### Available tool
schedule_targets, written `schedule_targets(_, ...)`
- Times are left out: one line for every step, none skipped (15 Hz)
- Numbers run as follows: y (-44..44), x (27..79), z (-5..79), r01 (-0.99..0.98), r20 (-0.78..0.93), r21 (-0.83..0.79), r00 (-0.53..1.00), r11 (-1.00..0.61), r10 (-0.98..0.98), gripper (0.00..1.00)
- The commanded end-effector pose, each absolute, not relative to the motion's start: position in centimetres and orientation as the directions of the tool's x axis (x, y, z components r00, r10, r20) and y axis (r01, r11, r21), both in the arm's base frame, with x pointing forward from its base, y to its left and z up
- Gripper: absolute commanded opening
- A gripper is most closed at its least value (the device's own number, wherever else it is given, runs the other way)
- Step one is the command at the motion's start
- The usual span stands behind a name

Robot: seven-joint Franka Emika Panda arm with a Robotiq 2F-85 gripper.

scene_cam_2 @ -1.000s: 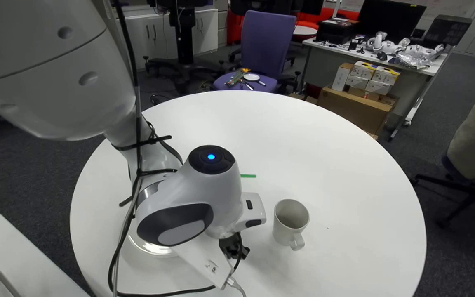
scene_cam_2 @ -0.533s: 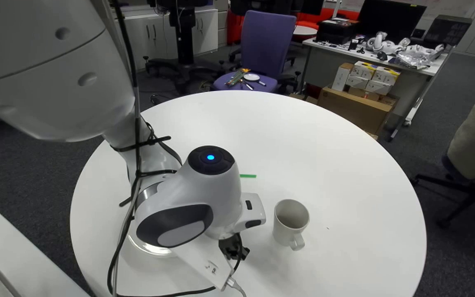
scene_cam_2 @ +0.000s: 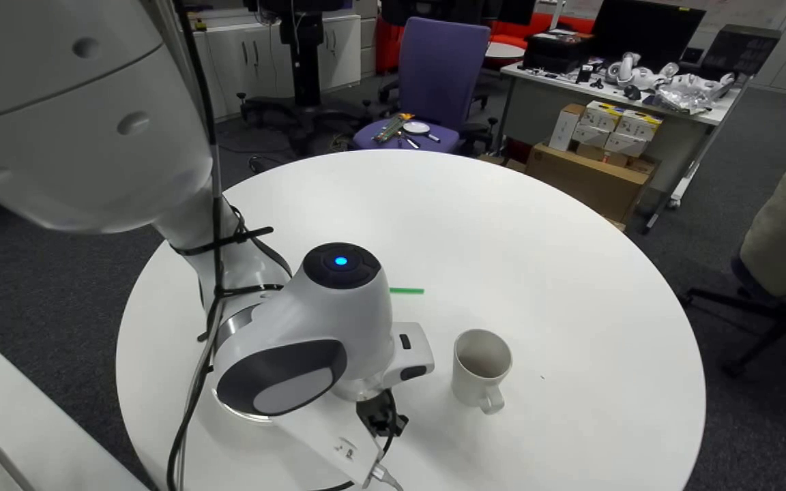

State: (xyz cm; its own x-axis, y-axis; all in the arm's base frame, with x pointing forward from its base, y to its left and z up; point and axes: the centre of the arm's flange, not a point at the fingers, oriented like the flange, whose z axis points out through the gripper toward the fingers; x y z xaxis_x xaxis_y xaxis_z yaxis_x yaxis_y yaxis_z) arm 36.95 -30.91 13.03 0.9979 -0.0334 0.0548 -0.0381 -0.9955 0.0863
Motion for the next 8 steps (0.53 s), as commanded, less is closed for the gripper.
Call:
schedule_targets(-29.72, 35.19, 11.78, 0.001, -0.011, 0.038, 1.000, -0.999, 0.001, 0.00)
schedule_targets(-29.73, 35.24, 11.68, 0.005, -0.020, 0.031, 1.000, -1.000, 0.005, 0.00)
schedule_targets(-29.75, 35.28, 11.68, 0.006, -0.028, 0.024, 1.000, -1.000, 0.005, 0.00)
schedule_targets(-29.72, 35.26, 11.68, 0.008, -0.033, 0.021, 0.999, -1.000, 0.007, 0.00)
schedule_targets(-29.69, 35.22, 11.70, 0.008, -0.040, 0.017, 0.999, -1.000, 0.008, 0.00)
schedule_targets(-29.69, 35.22, 11.70, 0.010, -0.047, 0.012, 0.999, -1.000, 0.009, 0.00)
schedule_targets(-29.66, 35.19, 11.72, 0.010, -0.052, 0.008, 0.999, -1.000, 0.009, 0.00)
schedule_targets(-29.65, 35.17, 11.72, 0.011, -0.058, 0.004, 0.998, -1.000, 0.010, 0.00)
